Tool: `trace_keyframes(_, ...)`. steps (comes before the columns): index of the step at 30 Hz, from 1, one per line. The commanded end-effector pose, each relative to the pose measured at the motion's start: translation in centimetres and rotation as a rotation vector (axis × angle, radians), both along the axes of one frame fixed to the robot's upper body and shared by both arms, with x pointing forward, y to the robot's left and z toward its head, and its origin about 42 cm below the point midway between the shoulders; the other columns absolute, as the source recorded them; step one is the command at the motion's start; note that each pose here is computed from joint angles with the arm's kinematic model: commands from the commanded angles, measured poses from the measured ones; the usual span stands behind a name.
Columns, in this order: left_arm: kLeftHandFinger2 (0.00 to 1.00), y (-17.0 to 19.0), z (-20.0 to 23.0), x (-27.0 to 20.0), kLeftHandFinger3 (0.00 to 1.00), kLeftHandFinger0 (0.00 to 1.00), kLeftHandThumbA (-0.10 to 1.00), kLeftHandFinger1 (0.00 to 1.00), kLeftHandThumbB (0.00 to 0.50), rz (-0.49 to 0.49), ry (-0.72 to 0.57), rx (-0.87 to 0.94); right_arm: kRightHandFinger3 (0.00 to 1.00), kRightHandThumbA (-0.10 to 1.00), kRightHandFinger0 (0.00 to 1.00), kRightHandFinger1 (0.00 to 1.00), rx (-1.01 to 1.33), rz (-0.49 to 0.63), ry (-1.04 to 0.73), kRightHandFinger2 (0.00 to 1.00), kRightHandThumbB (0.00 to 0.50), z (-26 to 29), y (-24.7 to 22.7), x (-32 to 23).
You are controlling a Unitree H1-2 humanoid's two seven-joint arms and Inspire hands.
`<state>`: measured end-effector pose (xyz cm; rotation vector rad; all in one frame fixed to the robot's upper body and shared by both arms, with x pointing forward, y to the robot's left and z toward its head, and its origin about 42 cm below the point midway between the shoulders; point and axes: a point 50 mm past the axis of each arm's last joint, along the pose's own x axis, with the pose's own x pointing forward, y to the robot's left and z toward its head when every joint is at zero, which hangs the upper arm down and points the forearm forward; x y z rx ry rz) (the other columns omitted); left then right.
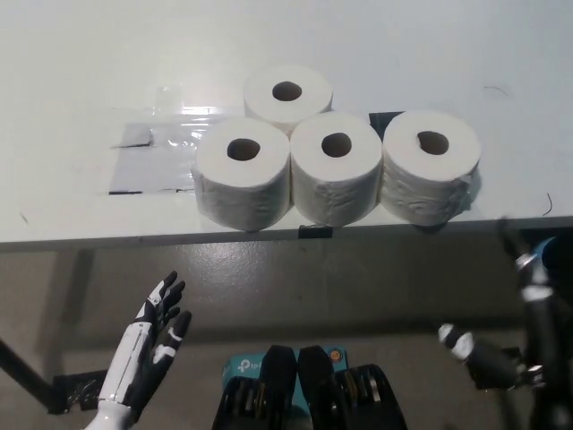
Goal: A few rolls of toilet paper are kept infront of the robot and the robot uses its right hand to lift one of the rolls and and places it on top of the other rolls to stack it.
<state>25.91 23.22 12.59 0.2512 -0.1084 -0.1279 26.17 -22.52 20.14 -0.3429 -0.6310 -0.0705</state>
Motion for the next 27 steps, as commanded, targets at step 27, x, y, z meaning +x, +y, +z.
trace_keyframes(27, 1.0, 0.4, 2.8, 0.4, 1.0, 1.0, 0.93, 1.0, 0.216, -0.016, -0.113, 0.005, 1.0, 0.88, 1.0, 1.0, -1.009, -0.034, 0.629, 1.0, 0.378, 33.4, -0.7, 30.0)
